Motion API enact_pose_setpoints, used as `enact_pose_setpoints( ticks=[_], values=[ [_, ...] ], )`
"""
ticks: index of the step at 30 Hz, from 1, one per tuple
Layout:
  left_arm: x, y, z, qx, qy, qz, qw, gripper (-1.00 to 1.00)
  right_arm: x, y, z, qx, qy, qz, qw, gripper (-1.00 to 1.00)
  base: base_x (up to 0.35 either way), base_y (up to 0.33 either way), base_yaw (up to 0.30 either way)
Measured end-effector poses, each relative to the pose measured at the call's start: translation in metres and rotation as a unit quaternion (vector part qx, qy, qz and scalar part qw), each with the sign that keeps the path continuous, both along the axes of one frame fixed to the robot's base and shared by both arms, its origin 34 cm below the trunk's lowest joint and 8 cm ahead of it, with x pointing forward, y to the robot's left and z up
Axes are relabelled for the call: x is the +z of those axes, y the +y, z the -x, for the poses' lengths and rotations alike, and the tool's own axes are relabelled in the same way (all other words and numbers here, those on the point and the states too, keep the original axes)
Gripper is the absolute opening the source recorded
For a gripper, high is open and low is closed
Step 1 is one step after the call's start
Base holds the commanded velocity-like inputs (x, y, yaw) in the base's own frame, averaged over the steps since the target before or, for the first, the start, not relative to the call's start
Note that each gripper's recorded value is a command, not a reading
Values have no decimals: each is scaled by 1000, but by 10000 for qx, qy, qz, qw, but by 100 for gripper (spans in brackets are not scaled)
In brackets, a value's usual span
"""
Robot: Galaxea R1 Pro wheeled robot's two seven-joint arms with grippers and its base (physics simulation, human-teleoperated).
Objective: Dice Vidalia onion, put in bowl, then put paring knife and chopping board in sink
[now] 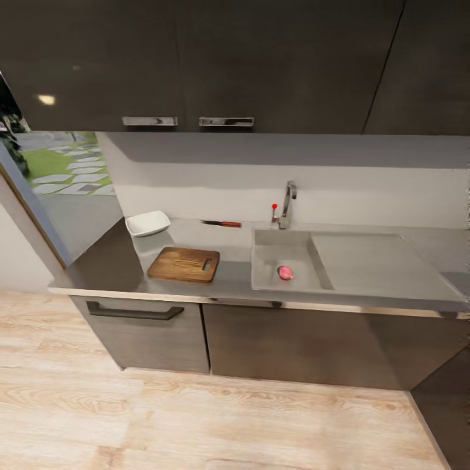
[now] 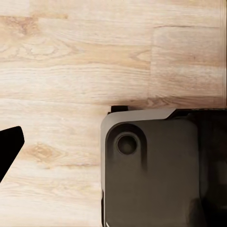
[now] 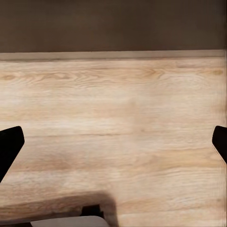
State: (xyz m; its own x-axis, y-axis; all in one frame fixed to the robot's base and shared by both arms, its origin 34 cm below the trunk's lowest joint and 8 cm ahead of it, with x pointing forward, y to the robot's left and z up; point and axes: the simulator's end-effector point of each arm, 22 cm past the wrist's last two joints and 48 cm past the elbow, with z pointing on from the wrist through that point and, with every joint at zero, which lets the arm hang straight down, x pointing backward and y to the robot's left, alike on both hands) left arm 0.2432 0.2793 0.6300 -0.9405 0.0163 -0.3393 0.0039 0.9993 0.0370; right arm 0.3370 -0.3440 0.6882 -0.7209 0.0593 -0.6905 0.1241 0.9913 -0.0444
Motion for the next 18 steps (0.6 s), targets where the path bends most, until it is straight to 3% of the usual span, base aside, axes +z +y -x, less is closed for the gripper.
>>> enact_pose_setpoints(
  ticks=[10, 18],
  values=[
    [0, 0, 1, 1, 11, 3, 10000, 100, 0, 0, 1, -1, 7, -1, 10000, 100, 0, -320, -5],
    [0, 0, 1, 0, 10, 0, 10000, 100, 0, 0, 1, -7, 5, -2, 10000, 100, 0, -320, -135]
  ],
)
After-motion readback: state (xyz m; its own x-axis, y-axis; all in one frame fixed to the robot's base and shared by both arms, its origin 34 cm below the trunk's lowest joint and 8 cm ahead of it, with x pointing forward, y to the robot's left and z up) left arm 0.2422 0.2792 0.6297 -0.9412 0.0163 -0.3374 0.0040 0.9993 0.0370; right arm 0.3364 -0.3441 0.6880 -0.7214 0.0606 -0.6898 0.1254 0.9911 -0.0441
